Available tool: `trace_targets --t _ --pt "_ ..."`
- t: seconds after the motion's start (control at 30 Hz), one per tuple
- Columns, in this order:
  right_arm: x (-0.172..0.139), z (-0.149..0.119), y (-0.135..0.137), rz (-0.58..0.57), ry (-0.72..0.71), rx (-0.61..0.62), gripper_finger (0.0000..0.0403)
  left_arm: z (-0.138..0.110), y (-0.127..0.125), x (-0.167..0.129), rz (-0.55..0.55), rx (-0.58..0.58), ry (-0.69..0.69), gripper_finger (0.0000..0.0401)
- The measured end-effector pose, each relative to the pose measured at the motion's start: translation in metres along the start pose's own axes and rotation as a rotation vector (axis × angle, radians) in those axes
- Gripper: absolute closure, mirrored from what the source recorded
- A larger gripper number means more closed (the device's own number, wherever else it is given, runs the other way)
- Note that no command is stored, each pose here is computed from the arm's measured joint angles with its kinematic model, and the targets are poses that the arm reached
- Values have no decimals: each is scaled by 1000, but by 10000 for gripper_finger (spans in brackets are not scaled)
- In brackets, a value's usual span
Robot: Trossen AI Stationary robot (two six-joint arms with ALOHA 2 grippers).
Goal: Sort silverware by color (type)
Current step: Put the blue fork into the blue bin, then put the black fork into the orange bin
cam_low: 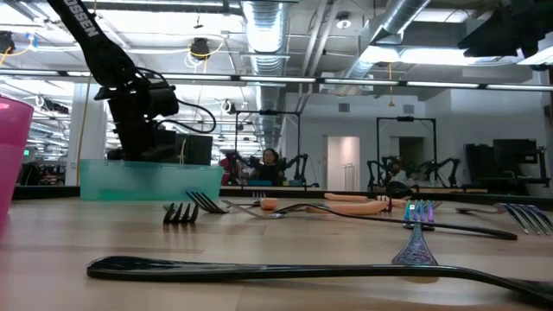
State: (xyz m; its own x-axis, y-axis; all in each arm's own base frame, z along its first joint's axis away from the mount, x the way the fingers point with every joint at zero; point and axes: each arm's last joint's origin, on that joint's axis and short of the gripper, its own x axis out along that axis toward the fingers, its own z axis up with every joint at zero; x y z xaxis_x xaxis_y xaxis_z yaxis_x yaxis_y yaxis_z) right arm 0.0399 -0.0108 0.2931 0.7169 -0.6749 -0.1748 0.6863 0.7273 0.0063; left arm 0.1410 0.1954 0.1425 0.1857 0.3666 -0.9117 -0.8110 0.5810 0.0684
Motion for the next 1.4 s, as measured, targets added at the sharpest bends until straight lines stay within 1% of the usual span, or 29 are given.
trace_targets --t 0.6,1.07,1.4 --pt "0 0 0 0 0 0 161 -2 -1 0 -6 38 21 400" --pt "0 0 0 0 0 0 161 -3 -2 0 -5 33 24 341" --pt "0 0 0 0 0 0 161 2 -1 -6 -6 19 -32 299"
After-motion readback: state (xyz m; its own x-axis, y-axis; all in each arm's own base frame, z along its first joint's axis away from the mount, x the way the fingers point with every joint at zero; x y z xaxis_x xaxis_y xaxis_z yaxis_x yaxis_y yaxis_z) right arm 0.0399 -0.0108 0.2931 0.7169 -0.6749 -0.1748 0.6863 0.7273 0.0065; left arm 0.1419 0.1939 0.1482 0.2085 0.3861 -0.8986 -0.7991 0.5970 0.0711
